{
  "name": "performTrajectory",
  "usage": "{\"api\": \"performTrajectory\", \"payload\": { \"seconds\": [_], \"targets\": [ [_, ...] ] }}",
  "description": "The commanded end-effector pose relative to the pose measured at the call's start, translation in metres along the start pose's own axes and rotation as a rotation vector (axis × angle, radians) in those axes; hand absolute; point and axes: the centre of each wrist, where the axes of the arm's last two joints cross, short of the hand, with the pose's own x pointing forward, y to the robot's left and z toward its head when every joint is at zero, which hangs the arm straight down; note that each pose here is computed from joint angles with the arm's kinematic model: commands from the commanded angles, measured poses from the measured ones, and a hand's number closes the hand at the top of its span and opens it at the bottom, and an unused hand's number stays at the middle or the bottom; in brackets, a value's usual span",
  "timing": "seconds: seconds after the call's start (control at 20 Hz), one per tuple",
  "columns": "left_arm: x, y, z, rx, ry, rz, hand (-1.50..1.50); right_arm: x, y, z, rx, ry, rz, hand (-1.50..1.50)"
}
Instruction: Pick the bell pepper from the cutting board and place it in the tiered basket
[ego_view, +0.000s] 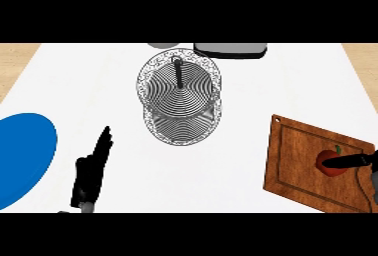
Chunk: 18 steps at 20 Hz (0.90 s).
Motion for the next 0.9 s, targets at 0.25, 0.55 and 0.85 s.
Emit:
{"api": "performTrajectory", "payload": {
  "seconds": [0.25, 0.55, 0.85],
  "targets": [
    [0.001, 0.002, -0.002, 0.015, 0.02, 0.004, 0.0, 0.036, 0.019, 0.005, 0.084, 0.21, 0.124, -1.5],
    [0.0, 0.018, -0.003, 0.049, 0.025, 0.004, 0.0, 0.043, 0.028, 0.001, 0.093, 0.244, 0.129, -1.5],
    [-0.005, 0.02, 0.007, 0.03, 0.024, 0.006, 0.0, 0.048, 0.027, -0.007, 0.143, 0.302, 0.123, -1.5]
  ]
}}
